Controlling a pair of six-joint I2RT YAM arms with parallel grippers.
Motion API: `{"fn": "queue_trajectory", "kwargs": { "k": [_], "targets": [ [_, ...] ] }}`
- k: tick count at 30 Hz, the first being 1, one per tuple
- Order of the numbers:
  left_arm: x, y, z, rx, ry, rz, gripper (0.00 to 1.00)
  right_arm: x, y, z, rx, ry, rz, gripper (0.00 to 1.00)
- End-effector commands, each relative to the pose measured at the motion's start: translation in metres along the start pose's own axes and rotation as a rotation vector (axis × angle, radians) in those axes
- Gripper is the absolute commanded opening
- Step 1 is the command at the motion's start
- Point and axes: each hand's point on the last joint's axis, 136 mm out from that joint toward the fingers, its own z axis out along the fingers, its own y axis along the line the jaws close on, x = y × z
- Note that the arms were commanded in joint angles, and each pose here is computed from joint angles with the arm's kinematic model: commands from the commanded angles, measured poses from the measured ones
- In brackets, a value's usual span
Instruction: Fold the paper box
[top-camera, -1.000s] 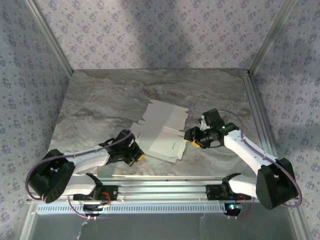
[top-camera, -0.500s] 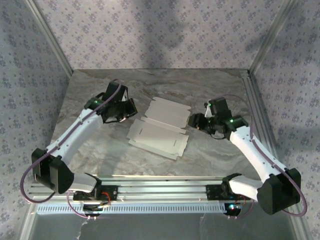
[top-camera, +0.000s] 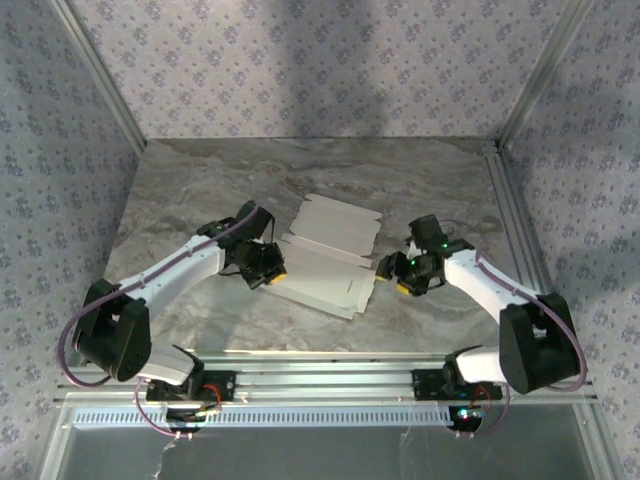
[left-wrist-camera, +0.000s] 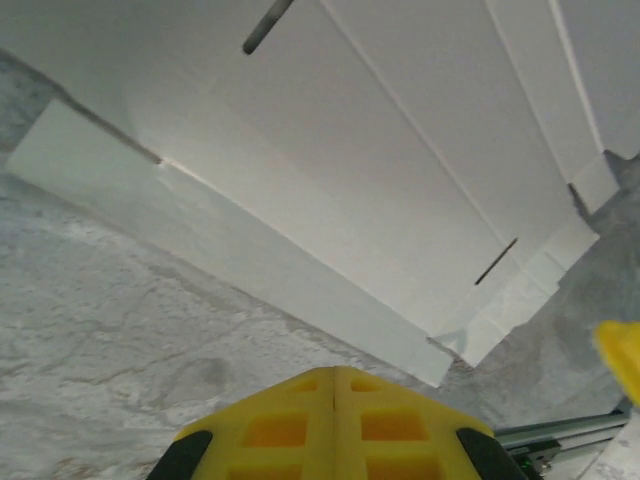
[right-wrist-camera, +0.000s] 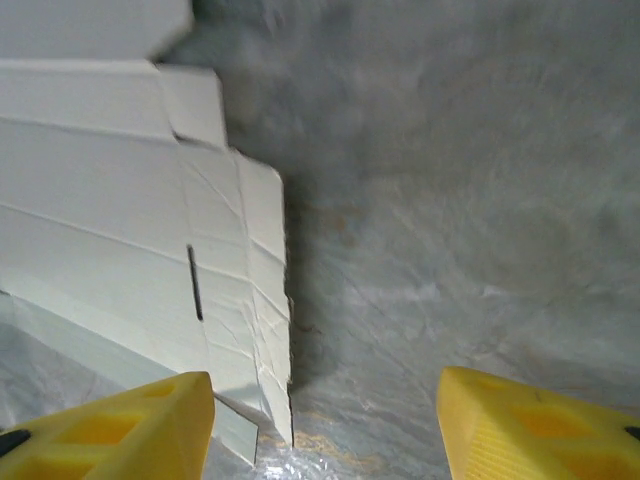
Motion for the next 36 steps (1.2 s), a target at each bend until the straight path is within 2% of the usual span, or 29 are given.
{"fn": "queue_trajectory", "kwargs": {
  "k": [1,3,10,13,16,23,25,27,29,30,32,36],
  "targets": [
    [-0.003,-0.018,-0.004,0.068,0.002,-0.018,0.00,-0.004,0.038,0.006,-0.180,0.029,0.002,0.59],
    [-0.004,-0.019,-0.004,0.068,0.007,-0.015,0.00,-0.004,0.041,0.014,-0.196,0.051,0.012,0.57],
    [-0.006,-0.019,-0.007,0.072,0.011,-0.017,0.00,0.006,0.014,0.038,-0.100,0.118,0.062,0.51],
    [-0.004,-0.018,-0.009,0.076,0.012,-0.026,0.00,0.005,0.019,0.039,-0.122,0.110,0.060,0.50],
    [-0.002,-0.015,-0.008,0.085,0.018,-0.043,0.00,0.000,0.030,0.043,-0.163,0.117,0.061,0.46],
    [-0.002,-0.009,-0.011,0.094,0.011,-0.064,0.00,0.004,0.033,0.057,-0.121,0.160,0.060,0.35],
    [-0.003,-0.008,-0.013,0.096,0.006,-0.068,0.00,0.003,0.031,0.059,-0.117,0.158,0.069,0.29],
    [-0.003,-0.008,-0.015,0.102,0.003,-0.071,0.00,0.001,0.032,0.060,-0.122,0.155,0.077,0.19],
    [-0.003,-0.006,-0.014,0.110,0.003,-0.081,0.00,0.000,0.035,0.063,-0.132,0.158,0.084,0.04],
    [-0.003,-0.005,-0.014,0.115,0.007,-0.094,0.00,-0.002,0.036,0.064,-0.135,0.155,0.094,0.00],
    [-0.003,-0.002,-0.014,0.134,0.010,-0.129,0.00,-0.009,0.046,0.060,-0.171,0.139,0.130,0.00],
    [-0.012,0.001,-0.027,0.214,-0.032,-0.261,0.36,-0.048,0.096,0.023,-0.305,0.023,0.229,0.00]
  ]
}}
